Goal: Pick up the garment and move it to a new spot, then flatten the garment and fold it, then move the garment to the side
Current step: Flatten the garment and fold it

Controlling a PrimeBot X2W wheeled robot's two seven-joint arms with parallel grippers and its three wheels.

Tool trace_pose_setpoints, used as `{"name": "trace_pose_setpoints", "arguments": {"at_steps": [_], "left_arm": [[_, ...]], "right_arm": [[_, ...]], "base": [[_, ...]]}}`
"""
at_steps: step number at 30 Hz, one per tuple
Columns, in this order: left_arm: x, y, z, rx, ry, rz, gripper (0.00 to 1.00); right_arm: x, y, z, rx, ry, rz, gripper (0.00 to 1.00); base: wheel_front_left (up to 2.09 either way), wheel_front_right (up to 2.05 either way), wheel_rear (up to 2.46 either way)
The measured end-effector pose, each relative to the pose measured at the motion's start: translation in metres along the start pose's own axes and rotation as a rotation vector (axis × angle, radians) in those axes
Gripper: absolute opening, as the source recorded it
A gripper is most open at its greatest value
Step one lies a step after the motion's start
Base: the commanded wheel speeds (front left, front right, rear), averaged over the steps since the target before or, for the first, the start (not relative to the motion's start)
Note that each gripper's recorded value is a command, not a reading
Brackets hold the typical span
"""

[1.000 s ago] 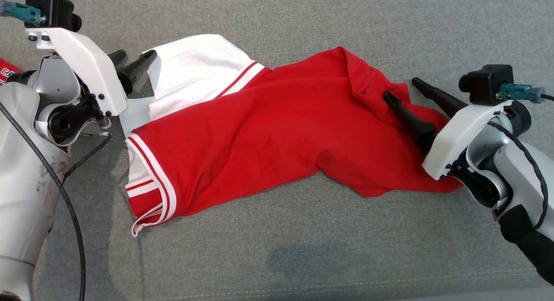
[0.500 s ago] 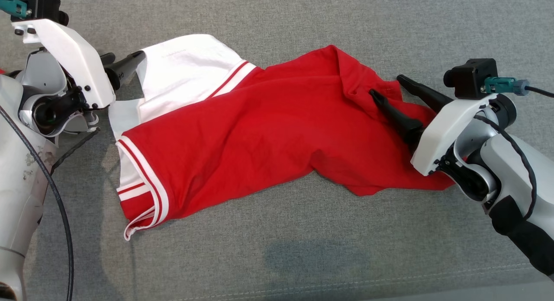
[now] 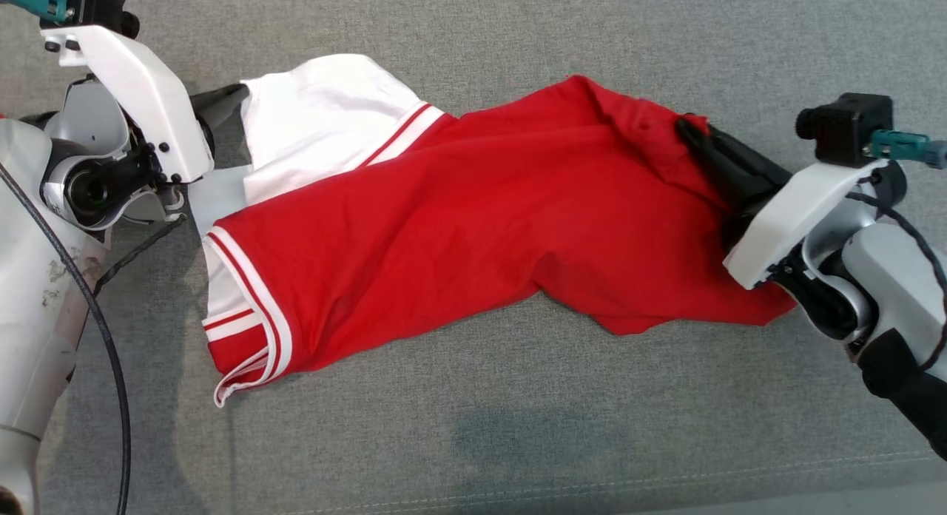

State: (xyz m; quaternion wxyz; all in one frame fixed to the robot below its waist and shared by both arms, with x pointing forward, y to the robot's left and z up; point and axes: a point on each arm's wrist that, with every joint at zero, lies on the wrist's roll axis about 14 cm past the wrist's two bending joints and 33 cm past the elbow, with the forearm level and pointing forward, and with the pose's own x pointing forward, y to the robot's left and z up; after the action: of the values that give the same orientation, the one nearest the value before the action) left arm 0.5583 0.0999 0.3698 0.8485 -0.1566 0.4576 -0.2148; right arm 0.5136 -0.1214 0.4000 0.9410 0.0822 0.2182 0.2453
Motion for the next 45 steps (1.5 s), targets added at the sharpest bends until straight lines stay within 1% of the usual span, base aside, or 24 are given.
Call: {"name": "trace_pose_setpoints", "arguments": {"at_steps": [4, 6, 10, 16, 22, 23, 26, 31, 33, 34, 35, 36, 37, 39, 40, 41, 43, 44, 45], "left_arm": [[-0.009, -0.006, 0.015, 0.039, -0.057, -0.019, 0.00], [-0.017, -0.007, 0.024, 0.052, -0.082, -0.030, 0.00], [-0.022, -0.017, 0.033, 0.056, -0.113, -0.067, 0.00], [-0.028, -0.018, 0.039, 0.080, -0.142, -0.066, 0.00], [-0.029, -0.016, 0.039, 0.094, -0.145, -0.059, 0.00], [-0.029, -0.016, 0.039, 0.095, -0.147, -0.057, 0.00], [-0.030, -0.010, 0.039, 0.097, -0.148, -0.043, 0.00], [-0.029, -0.012, 0.046, 0.120, -0.197, -0.045, 0.00], [-0.030, -0.016, 0.057, 0.153, -0.246, -0.043, 0.00], [-0.032, -0.017, 0.067, 0.188, -0.279, -0.033, 0.00], [-0.037, -0.019, 0.082, 0.220, -0.329, -0.023, 0.00], [-0.044, -0.023, 0.100, 0.243, -0.386, -0.018, 0.00], [-0.054, -0.029, 0.120, 0.283, -0.451, -0.009, 0.00], [-0.087, -0.047, 0.170, 0.378, -0.632, 0.005, 0.00], [-0.109, -0.060, 0.197, 0.422, -0.740, 0.009, 0.00], [-0.133, -0.075, 0.222, 0.473, -0.829, 0.013, 0.00], [-0.190, -0.112, 0.265, 0.579, -1.034, 0.007, 0.00], [-0.223, -0.135, 0.284, 0.637, -1.155, -0.008, 0.00], [-0.250, -0.154, 0.296, 0.689, -1.236, -0.017, 0.00]], "right_arm": [[-0.011, -0.012, 0.013, 0.016, -0.080, -0.026, 0.00], [-0.021, -0.016, 0.009, 0.038, -0.087, -0.039, 0.00], [-0.029, -0.017, 0.008, 0.049, -0.093, -0.043, 0.00], [-0.033, -0.027, 0.022, 0.039, -0.130, -0.066, 0.00], [-0.040, -0.036, 0.014, 0.052, -0.114, -0.098, 0.00], [-0.042, -0.038, 0.013, 0.052, -0.112, -0.107, 0.04], [-0.048, -0.051, 0.009, 0.058, -0.105, -0.145, 0.00], [-0.053, -0.061, 0.008, 0.066, -0.104, -0.176, 0.00], [-0.051, -0.063, 0.019, 0.058, -0.118, -0.180, 0.00], [-0.047, -0.065, 0.030, 0.046, -0.131, -0.182, 0.00], [-0.043, -0.066, 0.049, 0.023, -0.163, -0.181, 0.00], [-0.038, -0.064, 0.078, -0.005, -0.215, -0.174, 0.00], [-0.033, -0.059, 0.111, -0.040, -0.266, -0.162, 0.00], [-0.032, -0.045, 0.191, -0.135, -0.415, -0.142, 0.00], [-0.037, -0.036, 0.229, -0.189, -0.490, -0.139, 0.00], [-0.047, -0.027, 0.269, -0.267, -0.572, -0.146, 0.00], [-0.080, -0.014, 0.342, -0.339, -0.772, -0.171, 0.00], [-0.097, -0.006, 0.371, -0.403, -0.836, -0.188, 0.00], [-0.107, 0.003, 0.391, -0.439, -0.886, -0.186, 0.00]], "base": [[0.00, 0.00, 0.00], [0.00, 0.00, 0.00], [0.00, 0.00, 0.00], [0.00, 0.00, 0.00], [0.00, 0.00, 0.00], [0.00, 0.00, 0.00], [0.00, 0.00, 0.00], [0.00, 0.00, 0.00], [0.00, 0.00, 0.00], [0.00, 0.00, 0.00], [0.00, 0.00, 0.00], [0.00, 0.00, 0.00], [0.00, 0.00, 0.00], [0.00, 0.00, 0.00], [0.00, 0.00, 0.00], [0.00, 0.00, 0.00], [0.00, 0.00, 0.00], [0.00, 0.00, 0.00], [0.00, 0.00, 0.00]]}}
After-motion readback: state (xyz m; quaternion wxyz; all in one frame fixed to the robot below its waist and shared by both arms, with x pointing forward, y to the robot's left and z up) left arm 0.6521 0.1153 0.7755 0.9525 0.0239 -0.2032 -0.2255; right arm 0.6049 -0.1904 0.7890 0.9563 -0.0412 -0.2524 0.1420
